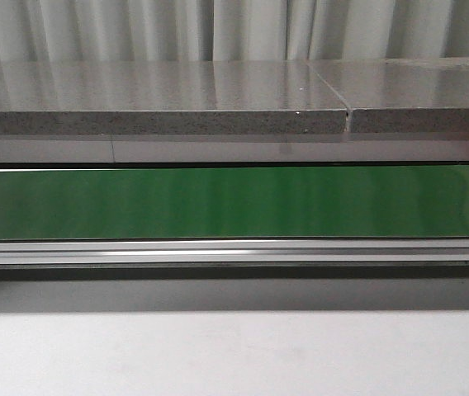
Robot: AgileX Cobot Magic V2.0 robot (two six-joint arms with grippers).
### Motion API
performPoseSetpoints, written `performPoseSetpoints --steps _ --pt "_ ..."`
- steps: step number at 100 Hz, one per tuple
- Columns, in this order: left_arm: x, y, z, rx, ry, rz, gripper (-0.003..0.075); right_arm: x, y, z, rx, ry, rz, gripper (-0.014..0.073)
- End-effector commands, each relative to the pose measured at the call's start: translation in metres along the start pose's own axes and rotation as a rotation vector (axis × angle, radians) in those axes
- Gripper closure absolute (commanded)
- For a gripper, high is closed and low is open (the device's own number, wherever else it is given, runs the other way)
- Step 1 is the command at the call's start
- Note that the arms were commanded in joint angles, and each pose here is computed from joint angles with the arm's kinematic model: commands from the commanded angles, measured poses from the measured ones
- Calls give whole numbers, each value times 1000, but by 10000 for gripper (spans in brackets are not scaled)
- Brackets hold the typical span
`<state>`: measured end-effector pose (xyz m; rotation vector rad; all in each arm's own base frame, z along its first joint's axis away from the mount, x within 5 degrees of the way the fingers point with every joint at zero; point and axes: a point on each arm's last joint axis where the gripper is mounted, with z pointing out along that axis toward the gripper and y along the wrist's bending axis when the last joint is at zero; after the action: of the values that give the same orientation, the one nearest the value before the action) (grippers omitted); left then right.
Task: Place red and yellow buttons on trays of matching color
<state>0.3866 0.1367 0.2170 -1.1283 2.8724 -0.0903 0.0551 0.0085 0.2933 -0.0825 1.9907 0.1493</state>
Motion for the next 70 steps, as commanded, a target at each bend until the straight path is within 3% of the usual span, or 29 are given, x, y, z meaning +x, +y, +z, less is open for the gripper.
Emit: performPoseSetpoints --steps 1,25,48,70 --pt "3 1 -30 19 -48 -9 303 -13 1 -3 -3 -86 -10 659" --pt "3 0 -30 23 -46 -10 482 -13 1 -3 -3 -86 -10 659" --pt "6 1 -35 24 -42 5 498 -13 1 -3 -3 -86 -10 659" --pt "17 4 -77 40 -158 166 499 -13 1 -3 -3 -86 -10 659"
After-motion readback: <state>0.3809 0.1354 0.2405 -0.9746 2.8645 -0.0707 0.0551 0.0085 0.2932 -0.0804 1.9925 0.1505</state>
